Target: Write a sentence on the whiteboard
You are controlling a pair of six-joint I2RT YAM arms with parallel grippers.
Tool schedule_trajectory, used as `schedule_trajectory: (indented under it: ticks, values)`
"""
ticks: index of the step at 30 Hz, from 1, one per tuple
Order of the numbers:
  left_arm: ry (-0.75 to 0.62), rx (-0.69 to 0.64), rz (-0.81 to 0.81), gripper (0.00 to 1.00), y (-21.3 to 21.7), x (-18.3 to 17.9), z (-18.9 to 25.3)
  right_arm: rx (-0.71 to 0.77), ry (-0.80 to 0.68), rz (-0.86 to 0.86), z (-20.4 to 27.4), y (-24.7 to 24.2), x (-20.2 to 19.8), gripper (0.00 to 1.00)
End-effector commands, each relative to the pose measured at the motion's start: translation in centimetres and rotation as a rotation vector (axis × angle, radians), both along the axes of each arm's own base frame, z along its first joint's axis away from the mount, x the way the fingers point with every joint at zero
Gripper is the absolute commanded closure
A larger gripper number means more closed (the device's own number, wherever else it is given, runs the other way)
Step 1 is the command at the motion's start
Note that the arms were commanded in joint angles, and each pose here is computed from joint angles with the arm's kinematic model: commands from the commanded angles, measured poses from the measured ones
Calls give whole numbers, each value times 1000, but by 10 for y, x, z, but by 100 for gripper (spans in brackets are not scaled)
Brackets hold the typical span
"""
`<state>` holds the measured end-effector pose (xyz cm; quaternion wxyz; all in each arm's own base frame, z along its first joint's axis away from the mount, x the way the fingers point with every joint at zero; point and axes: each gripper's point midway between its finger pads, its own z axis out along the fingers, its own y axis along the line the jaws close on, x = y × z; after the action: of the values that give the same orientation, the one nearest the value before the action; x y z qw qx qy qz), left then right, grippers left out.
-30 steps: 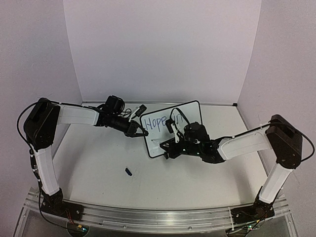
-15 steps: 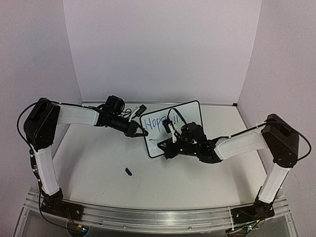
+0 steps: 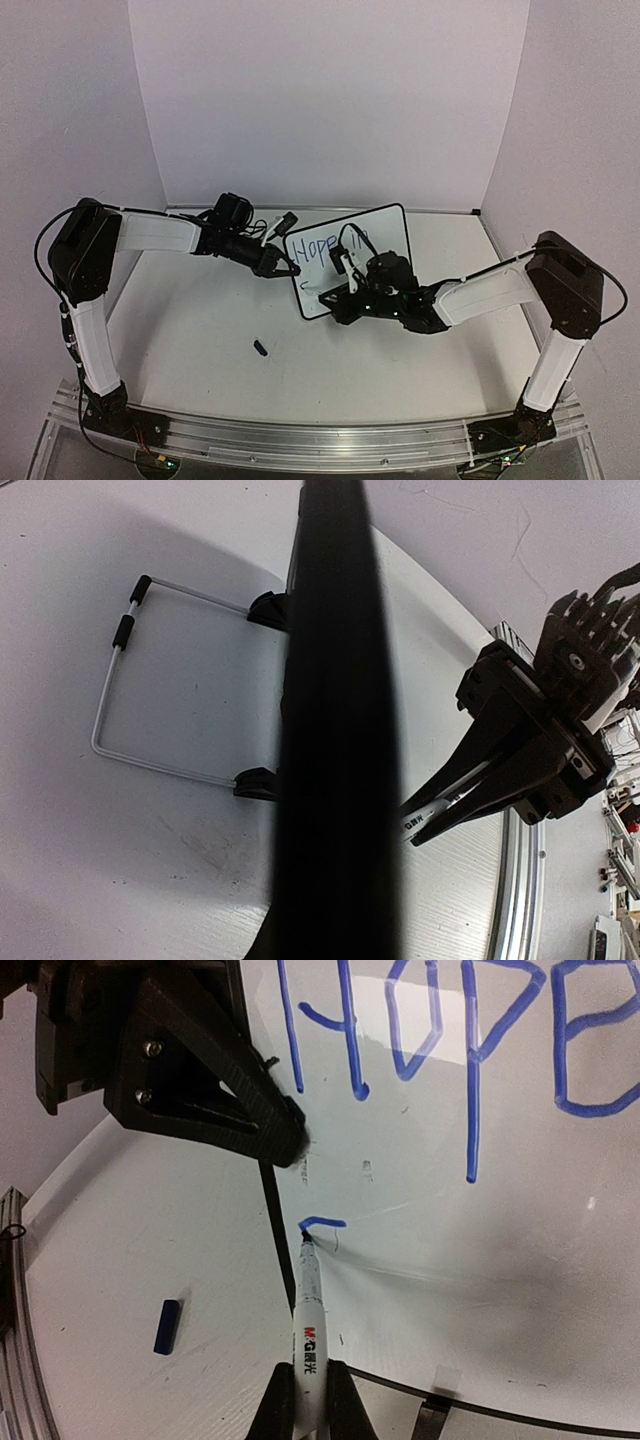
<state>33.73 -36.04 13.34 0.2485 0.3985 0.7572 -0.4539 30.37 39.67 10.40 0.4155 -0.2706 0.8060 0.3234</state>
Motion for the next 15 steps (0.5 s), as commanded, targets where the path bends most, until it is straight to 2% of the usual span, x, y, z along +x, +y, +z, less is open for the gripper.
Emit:
schedule_trajectory:
  ticks: [1,15]
  values:
    - [16,6,-31,100,-7,-8,2,-7,-14,-57,1,-11,3,100]
    - [14,7,-31,100,-7,-8,2,-39,16,-75,-14,-23,-3,100]
